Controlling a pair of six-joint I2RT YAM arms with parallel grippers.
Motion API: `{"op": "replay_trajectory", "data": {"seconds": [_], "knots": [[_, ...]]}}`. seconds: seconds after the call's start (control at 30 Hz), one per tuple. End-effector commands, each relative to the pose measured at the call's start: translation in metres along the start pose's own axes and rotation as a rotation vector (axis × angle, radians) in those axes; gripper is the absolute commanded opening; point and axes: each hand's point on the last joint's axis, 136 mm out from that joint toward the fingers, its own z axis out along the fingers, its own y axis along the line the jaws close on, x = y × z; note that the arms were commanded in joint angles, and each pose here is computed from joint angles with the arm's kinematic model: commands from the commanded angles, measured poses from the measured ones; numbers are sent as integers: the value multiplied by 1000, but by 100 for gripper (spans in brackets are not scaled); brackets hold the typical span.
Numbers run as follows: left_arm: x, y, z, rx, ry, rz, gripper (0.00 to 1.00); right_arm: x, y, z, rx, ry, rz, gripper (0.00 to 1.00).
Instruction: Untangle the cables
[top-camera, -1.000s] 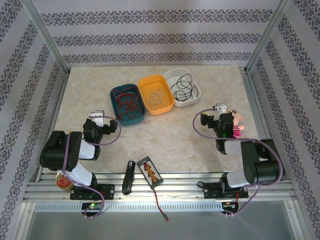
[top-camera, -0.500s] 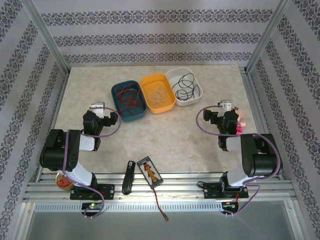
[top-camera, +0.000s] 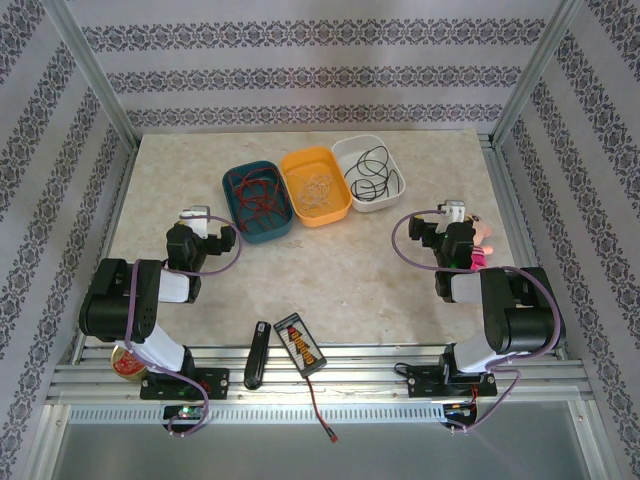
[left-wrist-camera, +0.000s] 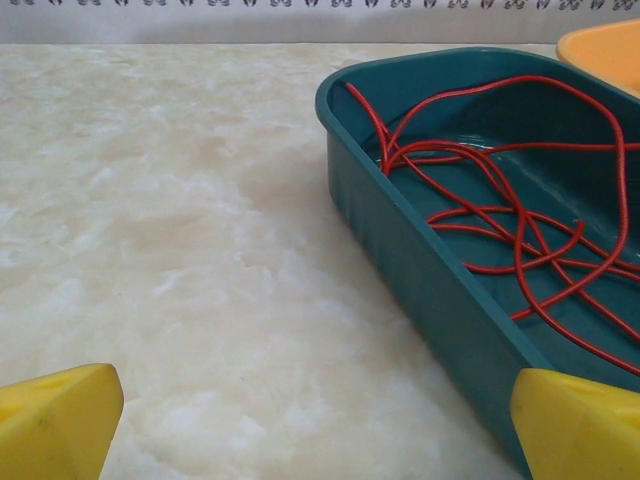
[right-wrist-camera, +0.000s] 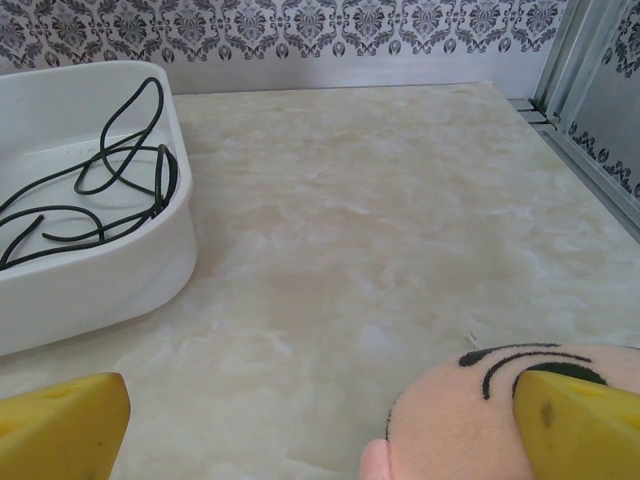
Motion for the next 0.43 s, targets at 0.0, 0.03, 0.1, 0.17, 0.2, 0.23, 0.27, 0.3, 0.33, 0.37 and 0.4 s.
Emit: {"op": "replay_trajectory", "data": {"seconds": [0.0, 0.03, 0.1, 0.17, 0.2, 0.23, 0.27, 0.3, 0.33, 0.37, 0.4], "knots": [[-5, -2, 0, 28, -5, 18, 99, -3, 1, 1, 12, -16, 11, 98], [-5, -2, 0, 29, -7, 17, 99, -3, 1, 1, 13, -16, 10, 98], [-5, -2, 0, 27, -4, 18, 99, -3, 1, 1, 12, -15, 10, 98], [-5, -2, 0, 29, -5, 18, 99, -3, 1, 1, 12, -15, 10, 98], [-5, -2, 0, 29, -5, 18, 99, -3, 1, 1, 11, -15, 11, 98], [-5, -2, 0, 28, -5, 18, 99, -3, 1, 1, 12, -15, 10, 98], [-5, -2, 0, 28, -6, 18, 99, -4, 0, 1, 13, -17, 11, 98], [-5, -2, 0, 28, -5, 18, 99, -3, 1, 1, 12, -16, 11, 98], [-5, -2, 0, 30, -5, 18, 99, -4, 1, 1, 11, -17, 9, 98], [-5, -2, 0, 29, -4, 17, 99, -4, 1, 1, 12, -17, 9, 98], [-4, -2, 0, 28, -5, 18, 99, -3, 1, 1, 13, -15, 10, 98]]}}
